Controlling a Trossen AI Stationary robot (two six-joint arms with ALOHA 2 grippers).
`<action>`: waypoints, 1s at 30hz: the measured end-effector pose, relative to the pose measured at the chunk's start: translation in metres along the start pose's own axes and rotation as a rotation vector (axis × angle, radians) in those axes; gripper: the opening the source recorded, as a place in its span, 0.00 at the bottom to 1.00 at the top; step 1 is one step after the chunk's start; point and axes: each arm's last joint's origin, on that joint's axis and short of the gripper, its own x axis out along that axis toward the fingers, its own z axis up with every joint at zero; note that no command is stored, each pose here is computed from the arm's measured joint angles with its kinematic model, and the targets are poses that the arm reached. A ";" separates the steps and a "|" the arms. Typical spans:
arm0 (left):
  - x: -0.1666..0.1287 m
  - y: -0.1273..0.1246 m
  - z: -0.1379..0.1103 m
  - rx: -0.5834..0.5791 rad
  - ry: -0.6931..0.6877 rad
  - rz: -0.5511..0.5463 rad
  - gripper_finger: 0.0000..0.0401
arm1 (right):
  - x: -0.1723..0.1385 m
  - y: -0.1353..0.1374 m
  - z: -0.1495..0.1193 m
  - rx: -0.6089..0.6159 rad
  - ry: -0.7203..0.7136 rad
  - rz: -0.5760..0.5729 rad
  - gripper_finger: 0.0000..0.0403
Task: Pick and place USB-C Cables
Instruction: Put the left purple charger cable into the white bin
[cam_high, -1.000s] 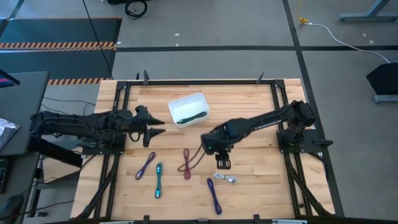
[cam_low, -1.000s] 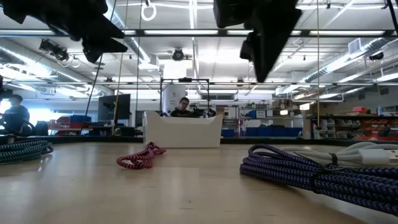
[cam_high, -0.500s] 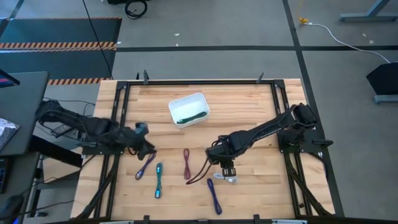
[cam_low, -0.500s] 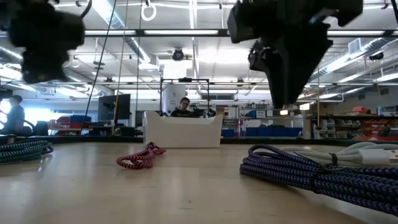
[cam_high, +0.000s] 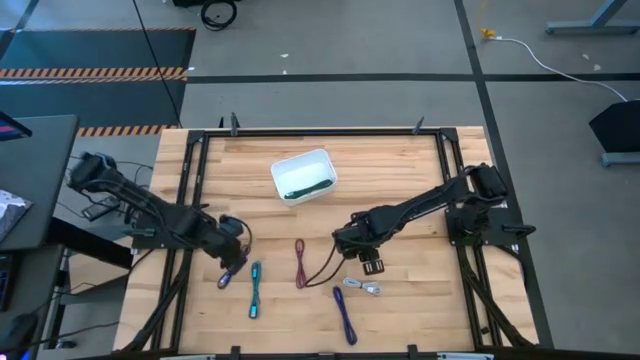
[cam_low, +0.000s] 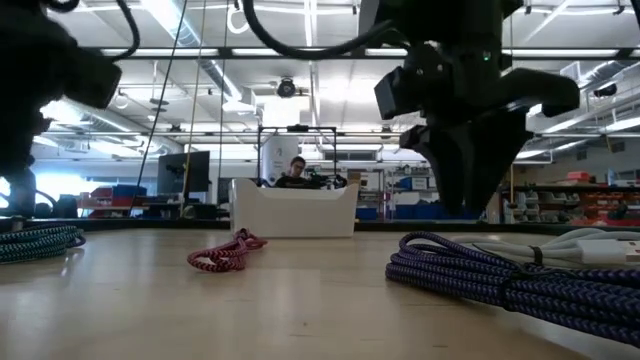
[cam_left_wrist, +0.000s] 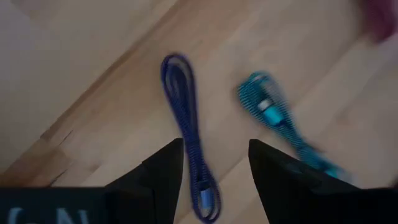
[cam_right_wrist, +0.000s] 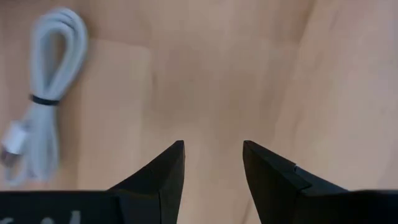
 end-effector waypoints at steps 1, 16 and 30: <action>0.005 -0.002 -0.001 0.007 0.023 0.024 0.47 | 0.000 -0.003 0.000 0.002 0.002 -0.001 0.42; 0.057 -0.015 -0.007 0.080 0.125 0.180 0.47 | 0.001 -0.022 -0.001 0.048 0.014 -0.003 0.42; 0.066 -0.017 -0.009 0.105 0.096 0.206 0.46 | 0.001 -0.021 -0.004 0.063 0.040 -0.001 0.42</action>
